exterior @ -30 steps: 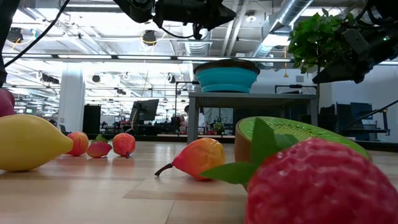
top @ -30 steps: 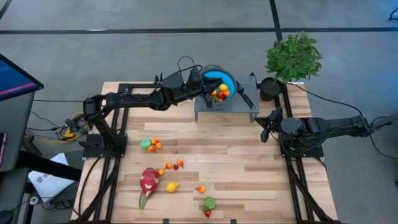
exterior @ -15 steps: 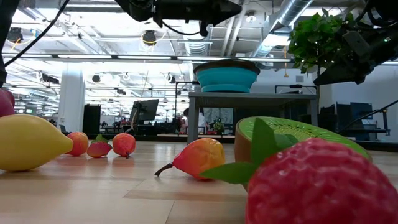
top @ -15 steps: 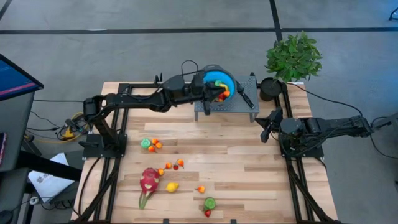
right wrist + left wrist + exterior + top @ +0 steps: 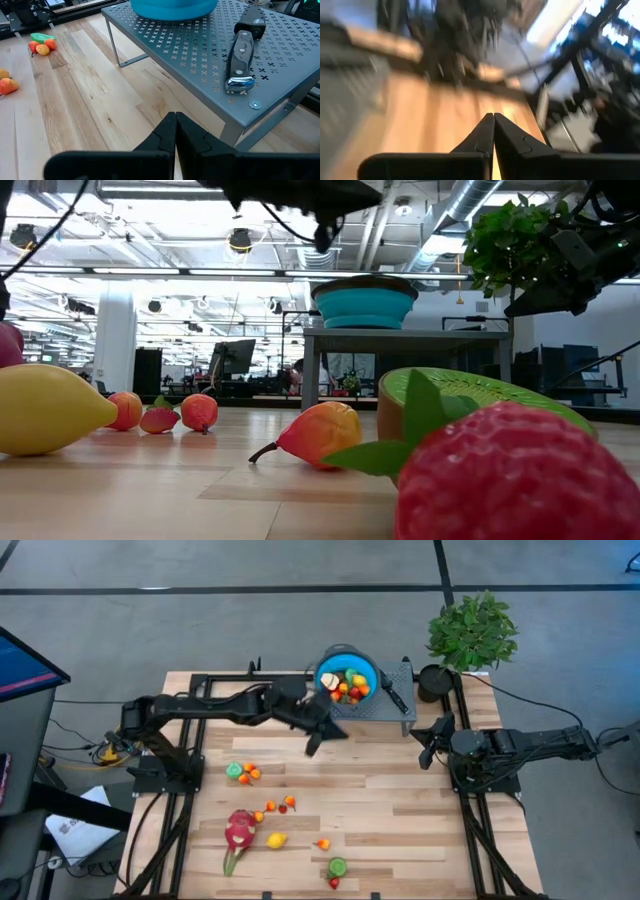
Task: Pick & Place Fruit
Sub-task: Put the yellow pear into the strainer bowl
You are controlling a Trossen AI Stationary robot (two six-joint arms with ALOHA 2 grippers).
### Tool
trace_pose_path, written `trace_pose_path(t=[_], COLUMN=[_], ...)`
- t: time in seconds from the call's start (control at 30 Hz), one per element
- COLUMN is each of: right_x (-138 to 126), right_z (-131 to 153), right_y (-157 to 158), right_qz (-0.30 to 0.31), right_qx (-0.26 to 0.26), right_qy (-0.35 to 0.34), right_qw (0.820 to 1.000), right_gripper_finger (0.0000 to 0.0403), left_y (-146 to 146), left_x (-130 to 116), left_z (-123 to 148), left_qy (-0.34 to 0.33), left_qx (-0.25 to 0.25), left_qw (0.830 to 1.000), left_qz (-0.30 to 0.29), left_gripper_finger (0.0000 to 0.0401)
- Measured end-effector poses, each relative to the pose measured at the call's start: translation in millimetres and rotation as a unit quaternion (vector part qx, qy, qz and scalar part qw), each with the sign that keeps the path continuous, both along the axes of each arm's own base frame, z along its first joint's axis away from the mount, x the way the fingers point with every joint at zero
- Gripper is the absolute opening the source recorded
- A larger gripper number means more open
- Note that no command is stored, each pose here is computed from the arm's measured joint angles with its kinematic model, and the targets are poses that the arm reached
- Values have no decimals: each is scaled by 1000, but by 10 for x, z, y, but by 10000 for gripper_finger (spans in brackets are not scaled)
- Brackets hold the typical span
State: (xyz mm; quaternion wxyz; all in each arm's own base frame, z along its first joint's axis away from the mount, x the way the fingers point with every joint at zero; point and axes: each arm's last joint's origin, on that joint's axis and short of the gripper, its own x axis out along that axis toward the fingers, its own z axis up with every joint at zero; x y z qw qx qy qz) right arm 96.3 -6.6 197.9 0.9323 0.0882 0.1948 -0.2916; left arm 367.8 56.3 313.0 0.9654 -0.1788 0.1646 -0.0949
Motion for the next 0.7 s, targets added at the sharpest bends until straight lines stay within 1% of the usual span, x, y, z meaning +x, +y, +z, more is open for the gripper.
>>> trace_pose_path(t=[0.07,0.13,0.27,0.33,0.4,0.5,0.57,0.7], right_x=[0,0,0,0,0,0,0,0], right_z=[0,0,0,0,0,0,0,0], right_y=[0,0,0,0,0,0,0,0], right_qz=[0,0,0,0,0,0,0,0], right_qx=[0,0,0,0,0,0,0,0], right_qy=[0,0,0,0,0,0,0,0], right_qw=[1000,1000,1000,1000,1000,1000,1000,1000], right_gripper_finger=[0,0,0,0,0,0,0,0], left_y=[-133,-255,-457,-520,-558,-583,-578,-575], left_x=[-90,-188,-381,-486,-611,-786,-893,-1127], left_z=[22,59,133,131,45,-188,-355,-689], left_qy=[38,68,111,110,122,142,144,153], left_qx=[-5,0,28,38,43,42,22,-41], left_qw=[999,998,993,993,991,987,985,979], left_qz=[-12,-9,23,30,34,69,94,126], left_gripper_finger=[4,4,4,4,4,4,4,4])
